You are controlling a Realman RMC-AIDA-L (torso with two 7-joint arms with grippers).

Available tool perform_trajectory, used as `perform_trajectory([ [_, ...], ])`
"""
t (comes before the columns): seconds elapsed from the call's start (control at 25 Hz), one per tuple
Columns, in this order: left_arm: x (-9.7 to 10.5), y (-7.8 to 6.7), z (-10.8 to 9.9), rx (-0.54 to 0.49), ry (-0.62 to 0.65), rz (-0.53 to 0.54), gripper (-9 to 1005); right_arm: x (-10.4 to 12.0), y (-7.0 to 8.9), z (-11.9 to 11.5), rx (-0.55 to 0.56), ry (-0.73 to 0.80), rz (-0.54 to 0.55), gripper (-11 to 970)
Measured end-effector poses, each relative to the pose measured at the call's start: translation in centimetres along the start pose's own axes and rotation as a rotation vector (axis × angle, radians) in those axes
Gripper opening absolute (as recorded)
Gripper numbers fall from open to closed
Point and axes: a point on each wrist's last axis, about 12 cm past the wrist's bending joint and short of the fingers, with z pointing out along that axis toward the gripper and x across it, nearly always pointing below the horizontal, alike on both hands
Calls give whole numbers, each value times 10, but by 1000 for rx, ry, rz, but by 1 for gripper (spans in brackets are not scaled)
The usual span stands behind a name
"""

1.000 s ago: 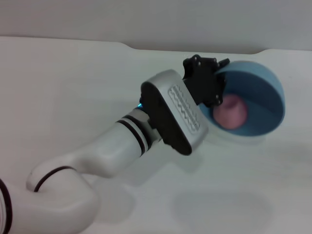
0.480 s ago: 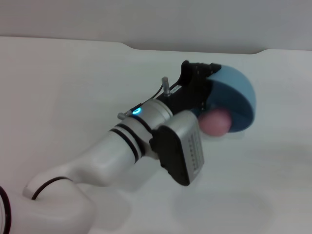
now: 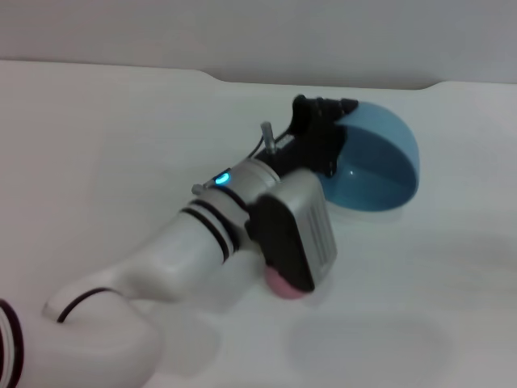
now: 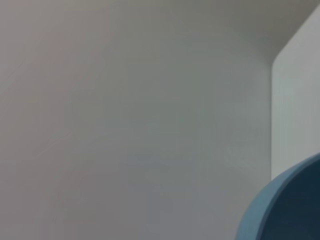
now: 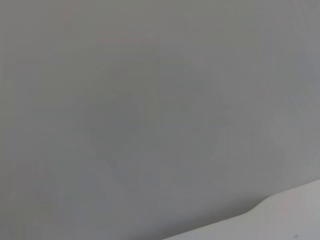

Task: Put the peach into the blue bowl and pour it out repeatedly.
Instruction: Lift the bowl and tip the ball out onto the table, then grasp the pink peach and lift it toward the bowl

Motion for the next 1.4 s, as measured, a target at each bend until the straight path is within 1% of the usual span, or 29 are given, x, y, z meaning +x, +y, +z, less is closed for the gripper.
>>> perform_trajectory([
  [0.08, 3, 5, 4, -9, 24, -73, -1, 1, 0, 2, -4, 3, -4, 493],
  [0.2, 8, 19, 14, -54, 82, -274, -2, 4, 3, 8, -26, 24, -17, 493],
  [0.24, 12, 29, 23, -75, 124, -412, -2, 5, 4, 13, -41, 38, -23, 493],
  [0.28, 12, 29, 23, -75, 124, -412, -2, 6, 6, 17, -56, 53, -32, 493],
  [0.32, 16, 36, 29, -79, 154, -507, -2, 6, 8, 21, -70, 69, -41, 493],
  [0.4, 21, 47, 38, -69, 195, -647, -1, 8, 12, 33, -102, 115, -66, 494],
  [0.48, 23, 55, 42, -59, 215, -764, -1, 10, 17, 46, -130, 168, -87, 494],
  [0.56, 29, 62, 42, -73, 232, -901, -1, 11, 22, 62, -156, 225, -109, 494],
  [0.64, 33, 65, 40, -75, 249, -1032, -1, 14, 28, 79, -185, 284, -135, 493],
  [0.68, 36, 67, 39, -62, 262, -1101, -1, 15, 32, 89, -201, 321, -155, 493],
  [0.76, 43, 72, 39, -13, 294, -1196, -1, 17, 42, 108, -239, 390, -202, 493],
  [0.8, 50, 77, 38, 12, 316, -1250, -1, 18, 47, 116, -258, 419, -226, 493],
  [0.84, 56, 80, 36, 61, 341, -1316, -1, 18, 53, 126, -277, 448, -254, 493],
  [0.92, 67, 86, 32, 111, 373, -1420, -1, 20, 64, 140, -306, 499, -304, 494],
  [1.0, 85, 93, 22, 156, 420, -1561, -1, 22, 73, 154, -330, 550, -360, 494],
  [1.08, 99, 99, 11, 203, 452, -1654, -1, 23, 80, 163, -347, 592, -400, 494],
  [1.2, 116, 107, -7, 279, 493, -1737, -1, 24, 88, 173, -369, 628, -443, 493],
  [1.28, 124, 110, -19, 322, 547, -1757, -2, 25, 93, 178, -383, 642, -461, 493],
  [1.4, 130, 112, -32, 402, 675, -1753, -2, 26, 101, 185, -412, 660, -486, 494],
])
